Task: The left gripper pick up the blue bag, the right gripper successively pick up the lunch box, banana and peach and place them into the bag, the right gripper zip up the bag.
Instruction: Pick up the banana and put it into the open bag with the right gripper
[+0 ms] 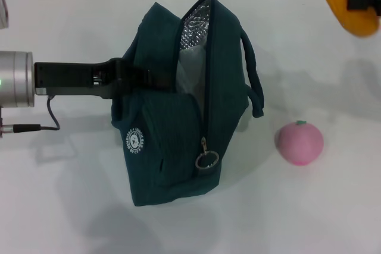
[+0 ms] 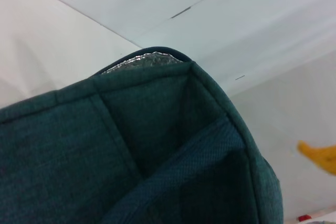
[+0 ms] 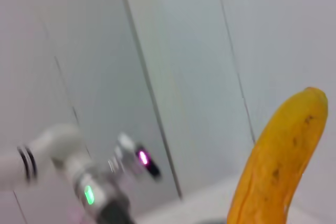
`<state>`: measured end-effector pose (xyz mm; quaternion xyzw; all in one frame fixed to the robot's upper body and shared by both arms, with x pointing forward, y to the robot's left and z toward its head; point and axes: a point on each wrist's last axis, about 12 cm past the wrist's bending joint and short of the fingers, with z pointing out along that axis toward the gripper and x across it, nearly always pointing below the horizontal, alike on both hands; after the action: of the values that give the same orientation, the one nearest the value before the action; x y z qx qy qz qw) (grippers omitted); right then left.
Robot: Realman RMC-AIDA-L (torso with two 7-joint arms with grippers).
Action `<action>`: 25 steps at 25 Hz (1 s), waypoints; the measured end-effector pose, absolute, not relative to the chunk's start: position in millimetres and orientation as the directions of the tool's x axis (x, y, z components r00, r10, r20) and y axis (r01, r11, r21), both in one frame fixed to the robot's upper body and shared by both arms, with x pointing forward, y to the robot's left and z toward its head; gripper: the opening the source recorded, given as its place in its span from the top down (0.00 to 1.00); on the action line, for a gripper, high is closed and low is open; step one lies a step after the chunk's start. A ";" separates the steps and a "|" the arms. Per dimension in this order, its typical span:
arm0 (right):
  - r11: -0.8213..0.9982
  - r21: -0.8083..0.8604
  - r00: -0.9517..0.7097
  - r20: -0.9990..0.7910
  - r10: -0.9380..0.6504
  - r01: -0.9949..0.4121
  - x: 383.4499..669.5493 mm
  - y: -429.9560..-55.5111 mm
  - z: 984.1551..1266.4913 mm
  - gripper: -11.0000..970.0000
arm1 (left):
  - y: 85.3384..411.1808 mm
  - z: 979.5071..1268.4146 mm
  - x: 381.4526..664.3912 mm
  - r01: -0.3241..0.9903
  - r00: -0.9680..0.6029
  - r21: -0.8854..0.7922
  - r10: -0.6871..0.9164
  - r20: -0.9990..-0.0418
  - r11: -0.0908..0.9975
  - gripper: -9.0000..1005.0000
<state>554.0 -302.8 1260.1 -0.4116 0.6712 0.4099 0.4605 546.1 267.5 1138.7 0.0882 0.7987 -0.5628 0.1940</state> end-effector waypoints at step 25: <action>0.123 0.246 -0.224 -0.961 0.164 -0.962 573.1 -193.7 1146.1 0.54 | 263.1 1141.0 547.9 0.369 -0.907 -0.866 -0.073 -0.415 0.338 0.96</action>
<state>573.1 -193.7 1146.1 -0.3615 0.5517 0.5548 0.5071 547.9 263.1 1141.0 0.0931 0.7944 -0.5678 0.1945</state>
